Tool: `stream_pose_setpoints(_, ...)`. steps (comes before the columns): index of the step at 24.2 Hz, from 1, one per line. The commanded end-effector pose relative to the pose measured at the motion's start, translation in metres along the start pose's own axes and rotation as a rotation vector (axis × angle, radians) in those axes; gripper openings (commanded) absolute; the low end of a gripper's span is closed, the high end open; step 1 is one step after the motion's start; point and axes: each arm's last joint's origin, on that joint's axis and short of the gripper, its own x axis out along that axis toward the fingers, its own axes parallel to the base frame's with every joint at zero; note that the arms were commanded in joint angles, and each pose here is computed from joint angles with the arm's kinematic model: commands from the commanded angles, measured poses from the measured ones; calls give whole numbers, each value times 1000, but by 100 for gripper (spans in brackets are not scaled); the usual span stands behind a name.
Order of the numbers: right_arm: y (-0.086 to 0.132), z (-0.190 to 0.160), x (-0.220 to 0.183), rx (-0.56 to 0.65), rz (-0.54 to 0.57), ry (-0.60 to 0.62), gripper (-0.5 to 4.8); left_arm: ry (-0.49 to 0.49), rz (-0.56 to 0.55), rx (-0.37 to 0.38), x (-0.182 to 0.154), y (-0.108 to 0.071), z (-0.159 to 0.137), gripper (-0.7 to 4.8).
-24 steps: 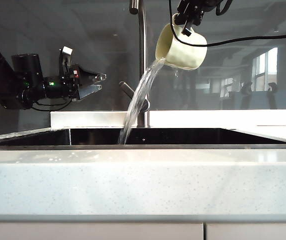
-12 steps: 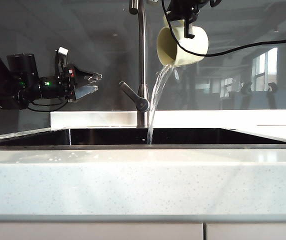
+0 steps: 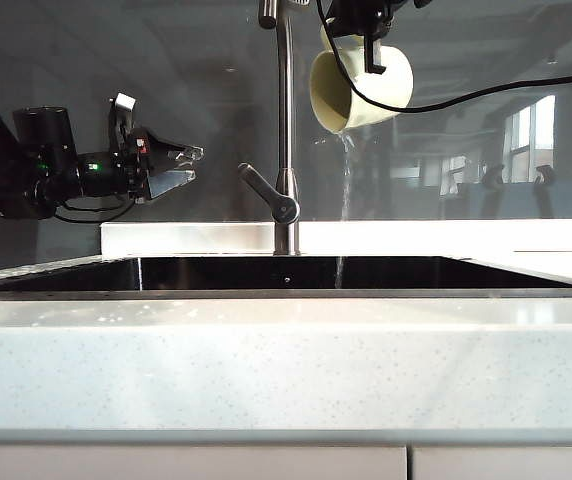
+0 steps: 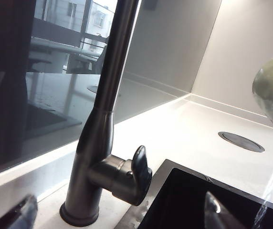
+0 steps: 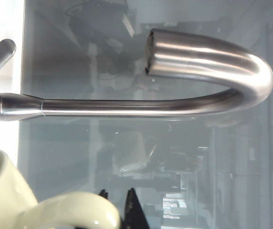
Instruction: Pick up the mug next to the sink, go to the faucet to get some water, pour the water into the sink, and finally put the mug back to its place.
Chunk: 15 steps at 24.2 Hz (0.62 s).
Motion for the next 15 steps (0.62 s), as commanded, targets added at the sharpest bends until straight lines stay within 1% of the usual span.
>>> stream_pose_setpoints(1, -20, 1, -7, -26, -104, 3, -3, -6, -9, 23, -1, -2, 6, 479)
stream_pose_setpoints(5, -20, 1, -7, -88, -104, 6, -3, -6, -8, 23, -1, -2, 6, 479)
stream_pose_setpoints(10, -20, 0, -7, -84, -104, 22, -3, -6, -8, 23, -1, -2, 6, 479)
stream_pose_setpoints(11, -19, -1, -7, -52, -101, 44, -3, -6, -8, 23, -1, -2, 6, 479)
stream_pose_setpoints(12, -19, -1, -7, 10, -101, 55, -3, -7, -7, 23, -1, -2, 6, 479)
stream_pose_setpoints(14, -19, -4, -7, 312, -121, 130, -3, -8, -6, 23, -1, -2, 6, 479)
stream_pose_setpoints(15, -19, -5, -7, 413, -131, 160, -3, -8, -6, 23, -1, -2, 6, 479)
